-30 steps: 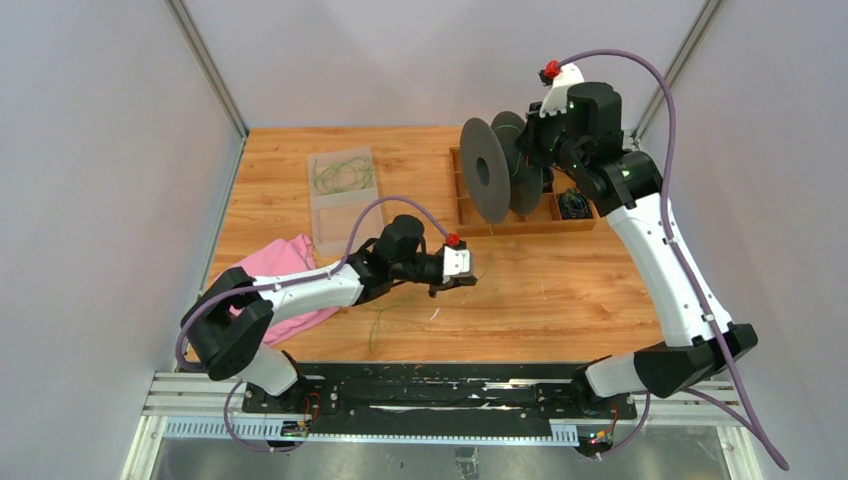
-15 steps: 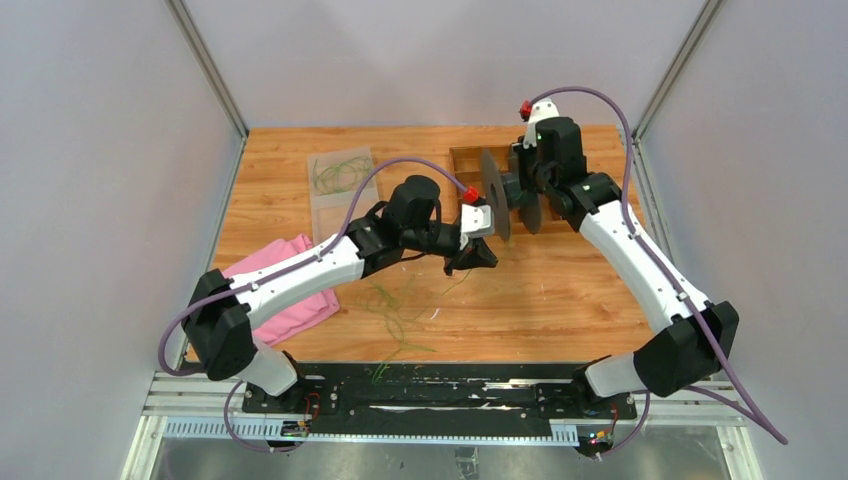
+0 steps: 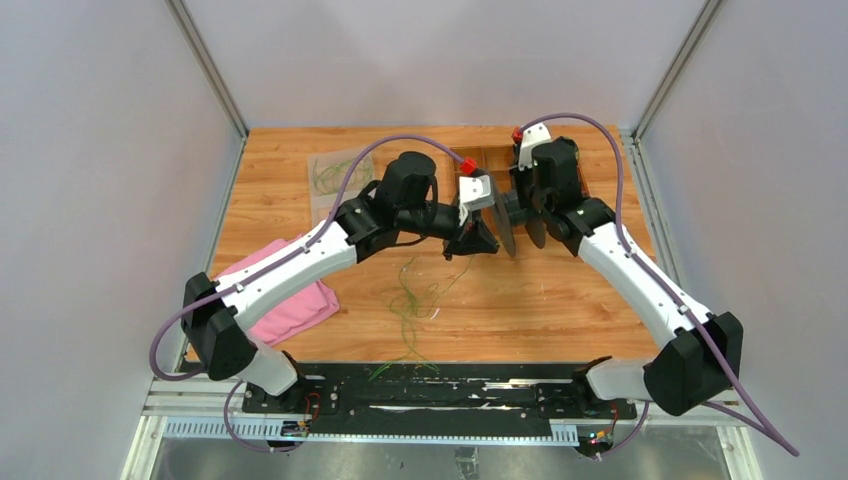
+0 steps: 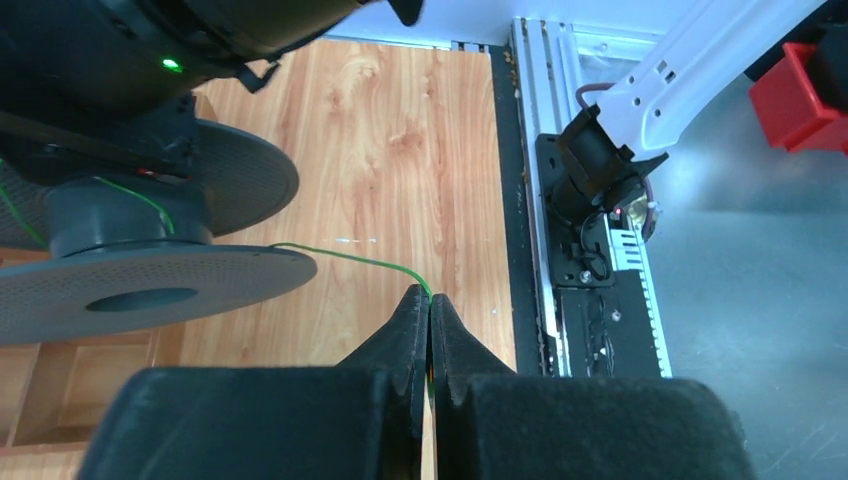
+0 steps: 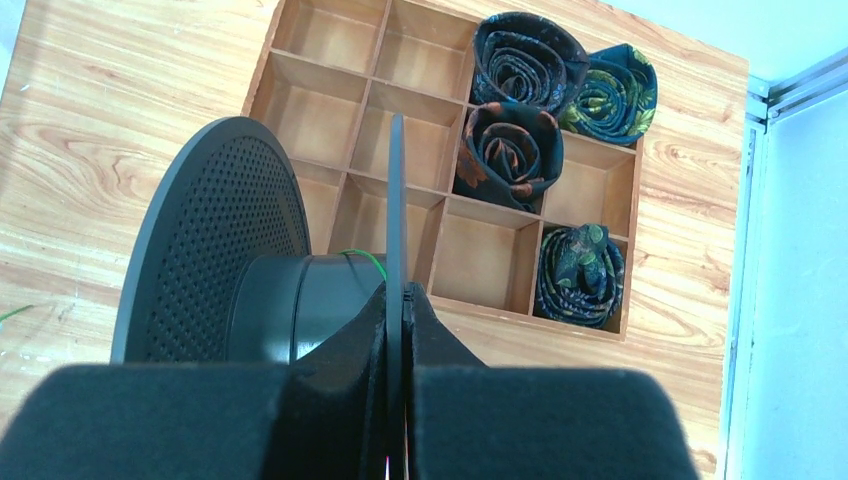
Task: Wrap the cables
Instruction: Wrap the cable around the cable reel.
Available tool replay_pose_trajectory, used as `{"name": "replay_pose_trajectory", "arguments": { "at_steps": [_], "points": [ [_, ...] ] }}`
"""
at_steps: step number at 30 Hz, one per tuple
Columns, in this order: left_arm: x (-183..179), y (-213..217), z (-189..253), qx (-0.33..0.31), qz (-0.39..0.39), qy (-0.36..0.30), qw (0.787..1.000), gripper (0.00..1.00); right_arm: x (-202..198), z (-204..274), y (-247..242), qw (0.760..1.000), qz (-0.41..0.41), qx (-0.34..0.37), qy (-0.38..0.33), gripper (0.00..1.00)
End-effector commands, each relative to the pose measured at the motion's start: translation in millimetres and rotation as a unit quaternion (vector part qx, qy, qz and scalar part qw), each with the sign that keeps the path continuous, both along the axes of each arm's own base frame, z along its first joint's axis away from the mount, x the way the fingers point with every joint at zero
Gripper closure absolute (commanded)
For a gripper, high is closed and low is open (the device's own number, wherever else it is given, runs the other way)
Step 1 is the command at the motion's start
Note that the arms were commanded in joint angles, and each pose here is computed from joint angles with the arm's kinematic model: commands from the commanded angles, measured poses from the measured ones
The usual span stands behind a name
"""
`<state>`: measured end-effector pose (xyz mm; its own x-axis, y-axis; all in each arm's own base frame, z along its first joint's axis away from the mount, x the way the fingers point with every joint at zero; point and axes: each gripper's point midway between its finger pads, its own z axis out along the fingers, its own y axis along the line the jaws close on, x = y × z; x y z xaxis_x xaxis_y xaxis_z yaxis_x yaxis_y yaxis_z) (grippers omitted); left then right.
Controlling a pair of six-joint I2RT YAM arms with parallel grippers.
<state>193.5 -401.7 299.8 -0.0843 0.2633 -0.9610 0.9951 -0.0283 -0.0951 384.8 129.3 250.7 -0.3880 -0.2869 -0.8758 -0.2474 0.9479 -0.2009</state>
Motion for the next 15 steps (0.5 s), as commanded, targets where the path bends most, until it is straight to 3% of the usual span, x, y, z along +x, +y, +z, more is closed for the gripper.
{"name": "replay_pose_trajectory", "arguments": {
  "at_steps": [1, 15],
  "points": [
    [-2.2, 7.1, 28.7, -0.024, 0.004, 0.02, 1.0, 1.0, 2.3, 26.3, 1.7, 0.998, 0.006, 0.006, -0.061, 0.99],
    [62.8, 36.5, 35.3, -0.04, 0.114, 0.025, 0.992, 1.0, -39.1, -14.1, 42.0, 0.984, 0.176, 0.014, -0.021, 0.99]
  ]
}}
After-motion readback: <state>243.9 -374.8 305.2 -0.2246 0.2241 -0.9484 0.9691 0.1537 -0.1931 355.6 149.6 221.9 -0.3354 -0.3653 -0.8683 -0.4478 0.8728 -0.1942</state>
